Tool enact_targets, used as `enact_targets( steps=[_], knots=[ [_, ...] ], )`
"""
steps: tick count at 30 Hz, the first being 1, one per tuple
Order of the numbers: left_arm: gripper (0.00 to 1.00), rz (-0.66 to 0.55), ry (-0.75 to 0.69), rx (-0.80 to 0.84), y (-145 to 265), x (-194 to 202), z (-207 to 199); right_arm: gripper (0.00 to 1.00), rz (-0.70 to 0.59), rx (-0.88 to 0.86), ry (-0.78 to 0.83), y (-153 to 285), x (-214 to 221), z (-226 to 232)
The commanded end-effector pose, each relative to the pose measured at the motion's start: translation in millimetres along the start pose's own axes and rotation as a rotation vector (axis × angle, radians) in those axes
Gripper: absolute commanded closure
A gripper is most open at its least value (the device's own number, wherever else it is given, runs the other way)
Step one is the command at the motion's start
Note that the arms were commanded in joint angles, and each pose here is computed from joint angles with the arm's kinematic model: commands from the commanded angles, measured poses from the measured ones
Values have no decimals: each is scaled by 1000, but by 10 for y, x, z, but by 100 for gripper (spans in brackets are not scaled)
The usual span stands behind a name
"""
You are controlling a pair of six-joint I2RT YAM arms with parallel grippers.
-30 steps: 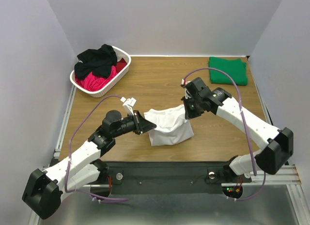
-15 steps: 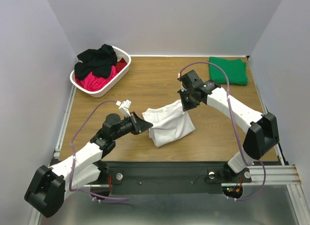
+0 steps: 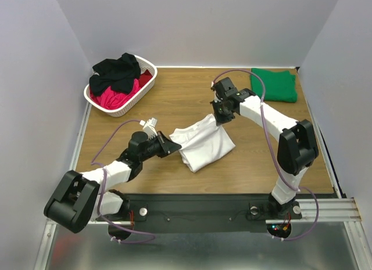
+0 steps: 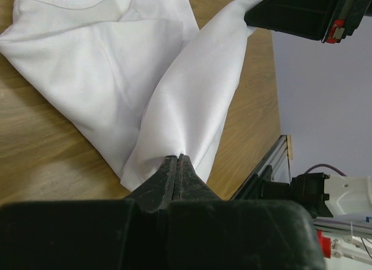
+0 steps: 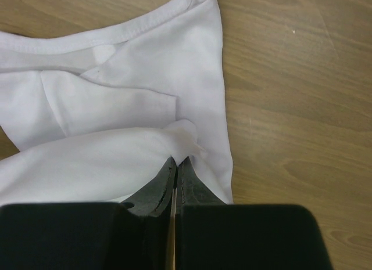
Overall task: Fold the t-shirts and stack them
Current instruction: Fold the tshirt, then neatly place the folded tshirt to the corner
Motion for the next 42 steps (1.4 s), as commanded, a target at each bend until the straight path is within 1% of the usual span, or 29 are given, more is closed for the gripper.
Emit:
enact_targets(
  steps=[1,2,3,8,10,11,12,13,14,15,16,17,18,19,20,22,23,25,26,29,30,31,33,36,37,38,39,40,42],
  knots=[
    [100,-102,-52,74,-84,-340,-172,100,-136,-45,12,26,-443,109],
    [100,-108,-50,72,-98,-358,-163,100,-121,-41,16,-55,-444,113],
    [100,-116,-46,65,-116,-379,-142,100,-138,-47,17,-44,-517,140],
    [100,-183,31,15,-206,-526,113,99,-132,-28,-10,-260,-613,90],
    [100,-205,48,15,-242,-557,185,99,-162,-3,-31,-346,-699,60],
    [100,-218,63,6,-253,-586,227,100,-197,-10,-50,-377,-779,80],
    [100,-225,72,5,-271,-607,245,93,-221,-9,-63,-393,-832,69],
    [100,-225,90,-9,-305,-602,310,84,-244,-17,-77,-402,-883,67],
    [100,-272,94,-6,-312,-683,314,72,-269,-22,-91,-397,-929,73],
    [99,-296,131,-1,-317,-718,314,60,-291,-34,-113,-383,-973,91],
    [86,-319,138,3,-321,-749,325,37,-355,-67,-124,-275,-1098,141],
    [50,-362,131,19,-319,-848,282,31,-369,-77,-130,-264,-1090,139],
    [28,-370,120,17,-339,-893,268,27,-411,-100,-141,-197,-1162,170],
    [19,-377,107,10,-353,-943,253,19,-433,-103,-145,-128,-1184,169],
    [6,-384,97,-8,-390,-1036,233,16,-469,-111,-146,9,-1229,172],
    [4,-409,48,-19,-376,-1155,165,14,-485,-95,-142,63,-1192,126],
    [4,-419,41,-51,-384,-1223,165,13,-501,-95,-139,147,-1187,113],
    [4,-437,-18,-81,-340,-1316,84,13,-476,-73,-128,109,-1047,49],
    [4,-460,-39,-110,-316,-1368,74,13,-483,-80,-123,178,-1015,42],
    [4,-449,-100,-136,-286,-1411,-61,13,-428,-84,-117,84,-764,-7],
    [4,-435,-132,-123,-294,-1365,-166,13,-420,-103,-111,105,-713,5],
    [4,-427,-142,-145,-299,-1346,-177,13,-392,-97,-109,35,-603,-24],
    [4,-404,-183,-135,-330,-1248,-299,12,-379,-87,-117,3,-524,-56],
    [4,-339,-204,-114,-439,-1123,-382,8,-351,-77,-120,-96,-401,-127],
    [4,-302,-201,-114,-512,-1052,-348,7,-334,-116,-120,-107,-379,-122],
    [4,-274,-207,-84,-559,-1026,-404,7,-324,-126,-124,-128,-338,-144],
    [4,-235,-209,-79,-633,-932,-391,6,-309,-182,-117,-123,-313,-96],
    [4,-235,-213,-71,-636,-945,-414,6,-316,-178,-122,-117,-321,-141],
    [4,-182,-220,-68,-744,-816,-409,4,-306,-221,-124,-92,-294,-187]
  ],
)
Point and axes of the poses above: each gripper's point midway between its finger pads, its own y axis back along the fingers, its own z axis along the line the jaws close on, x = y × z, the point moved 4 cm from there along y, back along the fingers, and after that the axes turned 8 degrees about -y, right-handed, at the moved point
